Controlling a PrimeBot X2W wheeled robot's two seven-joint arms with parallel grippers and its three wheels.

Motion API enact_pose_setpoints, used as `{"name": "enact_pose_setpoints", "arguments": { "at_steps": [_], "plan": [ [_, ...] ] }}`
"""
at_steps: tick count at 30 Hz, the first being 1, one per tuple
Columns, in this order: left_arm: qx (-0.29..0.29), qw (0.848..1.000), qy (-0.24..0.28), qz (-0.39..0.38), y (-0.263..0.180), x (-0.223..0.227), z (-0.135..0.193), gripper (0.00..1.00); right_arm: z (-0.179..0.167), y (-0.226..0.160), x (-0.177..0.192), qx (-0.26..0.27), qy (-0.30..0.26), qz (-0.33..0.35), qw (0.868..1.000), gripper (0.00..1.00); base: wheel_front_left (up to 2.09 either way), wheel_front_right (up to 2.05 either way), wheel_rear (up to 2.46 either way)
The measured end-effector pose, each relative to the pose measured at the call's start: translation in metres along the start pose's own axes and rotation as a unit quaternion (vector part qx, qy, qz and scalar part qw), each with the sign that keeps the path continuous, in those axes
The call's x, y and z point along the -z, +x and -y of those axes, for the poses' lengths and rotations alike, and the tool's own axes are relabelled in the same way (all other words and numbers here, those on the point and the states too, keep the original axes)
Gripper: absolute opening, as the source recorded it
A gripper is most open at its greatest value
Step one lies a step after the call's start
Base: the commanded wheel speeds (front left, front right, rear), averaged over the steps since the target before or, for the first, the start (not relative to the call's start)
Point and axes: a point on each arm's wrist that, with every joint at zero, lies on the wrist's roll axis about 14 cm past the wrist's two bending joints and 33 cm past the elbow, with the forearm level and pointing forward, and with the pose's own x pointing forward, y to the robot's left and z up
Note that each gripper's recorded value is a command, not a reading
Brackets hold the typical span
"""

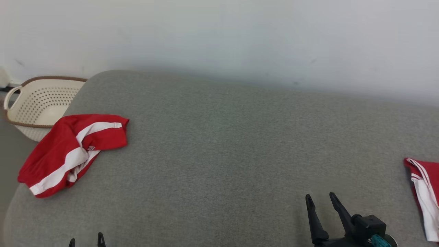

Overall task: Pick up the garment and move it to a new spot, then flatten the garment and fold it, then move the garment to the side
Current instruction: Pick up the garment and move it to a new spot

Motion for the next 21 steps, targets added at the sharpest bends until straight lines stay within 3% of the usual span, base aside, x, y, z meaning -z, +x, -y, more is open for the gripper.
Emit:
{"name": "enact_pose_setpoints", "arguments": {
  "at_steps": [21],
  "plan": [
    [-0.154, 0.988, -0.003, -0.024, -0.064, 0.013, -0.104, 1.00, -0.097, 0.049, 0.010, -0.162, 0.003, -0.013, 0.987, 1.00, 0.00, 0.00, 0.00]
  ]
}}
